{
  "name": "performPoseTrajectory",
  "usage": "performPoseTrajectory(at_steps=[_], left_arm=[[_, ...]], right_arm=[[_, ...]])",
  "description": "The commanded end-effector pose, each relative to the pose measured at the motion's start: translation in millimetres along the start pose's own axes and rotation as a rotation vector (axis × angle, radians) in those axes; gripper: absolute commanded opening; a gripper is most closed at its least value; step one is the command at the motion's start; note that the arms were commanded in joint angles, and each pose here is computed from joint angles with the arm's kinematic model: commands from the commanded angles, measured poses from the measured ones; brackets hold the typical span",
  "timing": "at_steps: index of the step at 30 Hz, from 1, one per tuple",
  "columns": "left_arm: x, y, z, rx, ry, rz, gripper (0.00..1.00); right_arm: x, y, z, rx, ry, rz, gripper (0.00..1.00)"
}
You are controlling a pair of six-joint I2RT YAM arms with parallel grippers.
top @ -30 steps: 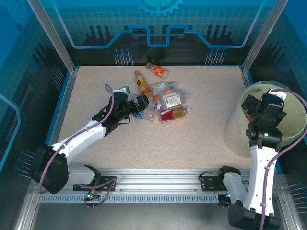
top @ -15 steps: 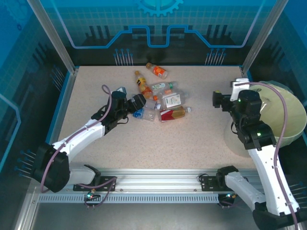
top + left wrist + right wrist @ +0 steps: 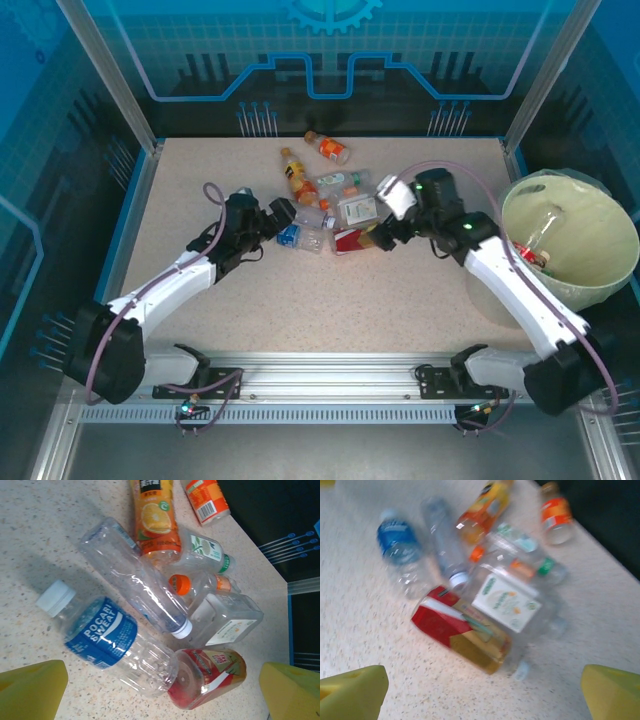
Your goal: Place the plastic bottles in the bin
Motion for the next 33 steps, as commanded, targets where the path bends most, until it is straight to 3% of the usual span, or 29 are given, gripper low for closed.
performPoseTrajectory(at_steps=[1, 10, 20, 29, 33], left_arm=[[13, 11, 5, -0.056, 0.051, 0.039, 0.99], [34, 28, 8, -0.164, 0.101, 0.093, 0.99], [39, 33, 6, -0.169, 0.083, 0.099, 0.99], [37, 28, 6, -0.156, 0.072, 0.095, 0.99], [35, 26, 6, -0.138, 0.053, 0.095, 0.99]], right_arm=[[17, -29, -9, 0.092, 0.221, 0.071, 1.00], [35, -106, -18, 0.220, 0.526, 0.193, 1.00], [34, -168, -32, 0.338, 0.765, 0.168, 0.99], [54, -191, -50, 0.285, 0.847, 0.181, 0.95], [57, -199, -55, 0.260, 0.858, 0.162, 0.87]])
Point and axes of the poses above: each hand's point on the last joint's axis, 136 mm out from that joint toward the fingers, its own y axis back along the fingers, its own x axis along the line the jaws close on, z = x × y, the point moved 5 cm from there along y, back along the fingers, and after that the axes turned 1 degree about -y, right-handed, at the moved point
